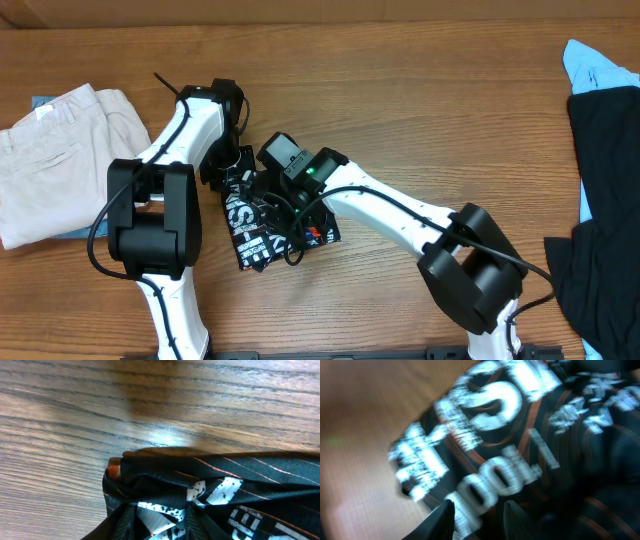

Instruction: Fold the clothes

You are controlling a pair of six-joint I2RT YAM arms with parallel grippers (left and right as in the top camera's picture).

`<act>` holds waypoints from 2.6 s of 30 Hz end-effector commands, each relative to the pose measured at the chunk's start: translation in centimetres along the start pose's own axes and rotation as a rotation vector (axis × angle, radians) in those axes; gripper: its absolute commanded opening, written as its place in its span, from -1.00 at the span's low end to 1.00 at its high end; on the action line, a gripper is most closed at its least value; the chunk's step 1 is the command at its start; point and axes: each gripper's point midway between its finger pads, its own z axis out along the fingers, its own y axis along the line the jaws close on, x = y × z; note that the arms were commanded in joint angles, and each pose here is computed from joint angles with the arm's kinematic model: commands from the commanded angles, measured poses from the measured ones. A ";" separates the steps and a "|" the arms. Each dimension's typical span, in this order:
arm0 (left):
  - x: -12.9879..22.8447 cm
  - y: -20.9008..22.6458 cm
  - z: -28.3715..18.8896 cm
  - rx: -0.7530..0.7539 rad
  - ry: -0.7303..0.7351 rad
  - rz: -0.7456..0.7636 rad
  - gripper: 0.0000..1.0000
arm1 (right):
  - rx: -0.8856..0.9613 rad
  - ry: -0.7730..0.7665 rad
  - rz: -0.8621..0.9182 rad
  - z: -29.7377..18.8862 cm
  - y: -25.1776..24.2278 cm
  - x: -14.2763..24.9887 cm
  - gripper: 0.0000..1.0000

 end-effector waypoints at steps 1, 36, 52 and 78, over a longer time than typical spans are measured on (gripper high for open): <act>0.1 0.5 -0.7 -0.007 -0.017 -0.008 -0.28 | 0.126 -0.007 0.020 0.5 -2.9 -0.6 -0.29; 0.3 0.9 -0.7 -0.028 -0.009 -0.008 -0.28 | -0.052 -0.017 0.520 -8.5 -5.2 4.2 -0.12; 4.1 2.6 -1.1 -0.110 0.141 -0.008 -0.27 | -0.006 0.170 0.535 -1.9 -4.6 11.0 0.04; -1.3 0.5 -10.6 0.053 -0.356 0.022 -0.07 | -0.098 0.230 0.608 -6.0 -2.1 12.1 -0.05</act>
